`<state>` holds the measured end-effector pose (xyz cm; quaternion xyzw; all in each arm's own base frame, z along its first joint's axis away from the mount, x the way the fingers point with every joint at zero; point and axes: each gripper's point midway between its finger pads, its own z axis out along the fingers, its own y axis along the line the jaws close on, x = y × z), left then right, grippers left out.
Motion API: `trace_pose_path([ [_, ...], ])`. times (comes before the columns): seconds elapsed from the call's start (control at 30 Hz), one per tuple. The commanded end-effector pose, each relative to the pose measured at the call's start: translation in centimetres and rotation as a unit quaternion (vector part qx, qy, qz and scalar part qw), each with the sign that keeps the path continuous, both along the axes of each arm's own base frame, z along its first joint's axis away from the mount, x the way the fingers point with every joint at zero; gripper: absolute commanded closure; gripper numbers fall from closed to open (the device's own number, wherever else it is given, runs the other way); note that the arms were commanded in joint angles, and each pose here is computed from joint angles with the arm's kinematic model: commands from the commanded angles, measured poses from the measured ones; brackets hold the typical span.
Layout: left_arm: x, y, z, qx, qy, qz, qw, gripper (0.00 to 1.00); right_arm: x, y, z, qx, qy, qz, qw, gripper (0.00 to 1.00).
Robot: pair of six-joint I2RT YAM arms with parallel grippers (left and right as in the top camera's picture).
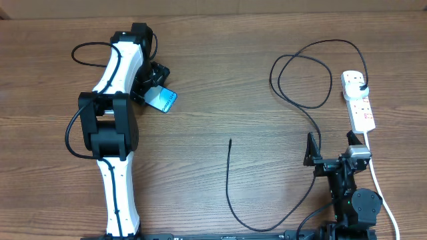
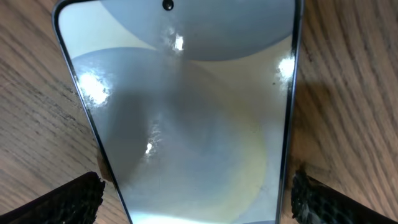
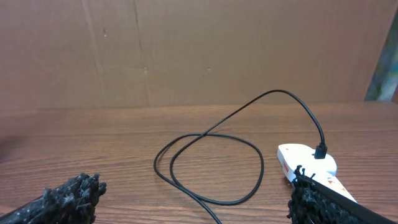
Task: Plug charger to phone and switch on socket
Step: 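Close the left gripper on the phone's bottom end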
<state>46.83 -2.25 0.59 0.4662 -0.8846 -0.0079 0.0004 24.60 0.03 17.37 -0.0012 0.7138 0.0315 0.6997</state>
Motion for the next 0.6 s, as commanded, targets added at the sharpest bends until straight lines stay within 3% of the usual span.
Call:
trace_pose_path([
  [0.0,0.12,-0.04,-0.46,0.010,0.000,0.009,1.000,0.00,0.00,-0.12,-0.13,0.001,-0.003,-0.003,1.000,0.00],
  [0.57,-0.70,-0.10,-1.43,0.008,0.014,0.016,1.000,0.00,0.00,-0.12,-0.13,0.001,-0.003,-0.003,1.000,0.00],
])
